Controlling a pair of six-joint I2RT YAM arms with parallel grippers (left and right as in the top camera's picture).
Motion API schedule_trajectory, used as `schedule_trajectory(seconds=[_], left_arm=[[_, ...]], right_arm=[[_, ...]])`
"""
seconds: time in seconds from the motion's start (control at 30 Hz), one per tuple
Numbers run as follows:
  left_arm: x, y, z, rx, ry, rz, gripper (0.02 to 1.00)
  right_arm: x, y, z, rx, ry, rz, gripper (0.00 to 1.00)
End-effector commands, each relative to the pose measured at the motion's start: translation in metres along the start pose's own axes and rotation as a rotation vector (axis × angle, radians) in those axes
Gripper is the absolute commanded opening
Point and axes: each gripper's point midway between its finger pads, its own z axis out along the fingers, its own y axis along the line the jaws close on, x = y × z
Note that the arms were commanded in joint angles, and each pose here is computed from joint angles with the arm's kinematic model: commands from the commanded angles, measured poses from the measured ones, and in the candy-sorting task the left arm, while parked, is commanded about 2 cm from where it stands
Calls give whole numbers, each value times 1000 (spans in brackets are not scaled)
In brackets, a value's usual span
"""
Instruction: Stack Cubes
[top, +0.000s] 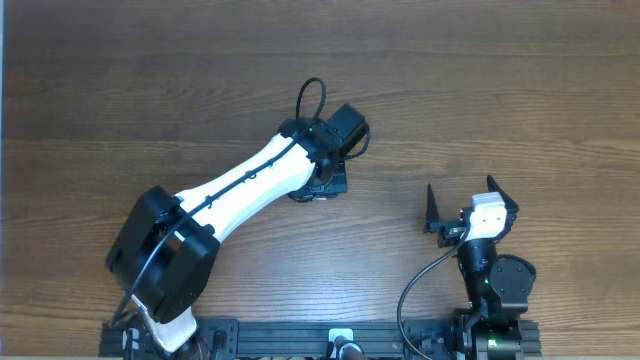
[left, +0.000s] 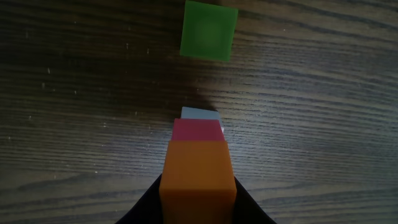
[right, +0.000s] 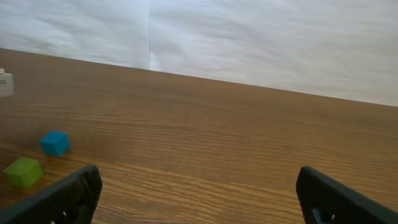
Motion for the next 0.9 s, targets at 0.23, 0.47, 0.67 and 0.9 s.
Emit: schedule_trajectory(seconds=[0.23, 0.47, 0.67, 0.9], left_arm=[[-4, 1, 5, -13, 1, 6, 378], [-4, 1, 5, -13, 0, 6, 421], [-8, -4, 5, 5, -16, 4, 998], [-52, 2, -15, 76, -143, -75, 998]], right_arm=[[3, 1, 0, -2, 3, -4, 991], [3, 1, 0, -2, 3, -4, 991], [3, 1, 0, -2, 3, -4, 993], [3, 1, 0, -2, 3, -4, 993]])
